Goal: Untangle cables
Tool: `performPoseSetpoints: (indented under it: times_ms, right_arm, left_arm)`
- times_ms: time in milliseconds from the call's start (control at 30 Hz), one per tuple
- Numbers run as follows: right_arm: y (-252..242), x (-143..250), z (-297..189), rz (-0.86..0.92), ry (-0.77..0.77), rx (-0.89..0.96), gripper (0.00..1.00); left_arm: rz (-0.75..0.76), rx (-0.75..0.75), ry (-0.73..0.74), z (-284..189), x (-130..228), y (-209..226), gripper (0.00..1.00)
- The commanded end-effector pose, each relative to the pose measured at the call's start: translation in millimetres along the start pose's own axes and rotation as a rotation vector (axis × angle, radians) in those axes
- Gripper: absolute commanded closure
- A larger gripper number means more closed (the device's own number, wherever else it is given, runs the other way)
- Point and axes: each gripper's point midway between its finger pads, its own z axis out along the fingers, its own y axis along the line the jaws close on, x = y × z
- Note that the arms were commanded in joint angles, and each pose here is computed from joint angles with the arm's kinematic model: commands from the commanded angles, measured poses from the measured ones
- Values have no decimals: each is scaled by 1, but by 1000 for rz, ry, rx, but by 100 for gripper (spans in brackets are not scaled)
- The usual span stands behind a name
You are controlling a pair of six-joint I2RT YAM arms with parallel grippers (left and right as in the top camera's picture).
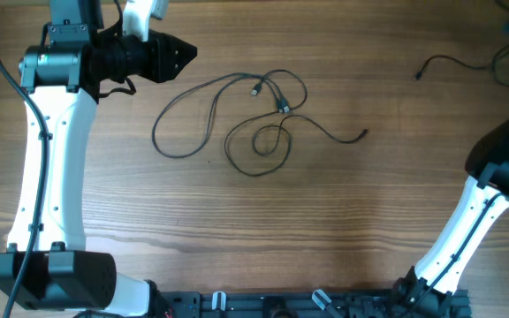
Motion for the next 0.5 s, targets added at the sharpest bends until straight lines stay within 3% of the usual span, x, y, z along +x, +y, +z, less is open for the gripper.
performPoseSetpoints:
  times_ms: [0, 67, 167, 200, 467]
  right_arm:
    - [8, -65, -128, 83, -147, -147, 1]
    - [7, -70, -163, 88, -160, -182, 0]
    - [3, -80, -234, 105, -197, -268, 1]
    - [4, -80, -251, 103, -204, -299, 1]
    - [3, -43, -323, 67, -107, -403, 1]
  left_arm:
    - [12, -25, 13, 3, 3, 6, 52]
    - [12, -47, 17, 3, 4, 10, 48]
    - [15, -75, 19, 2, 3, 15, 27]
    - [17, -77, 18, 2, 3, 15, 24]
    - [20, -108, 19, 2, 3, 21, 24]
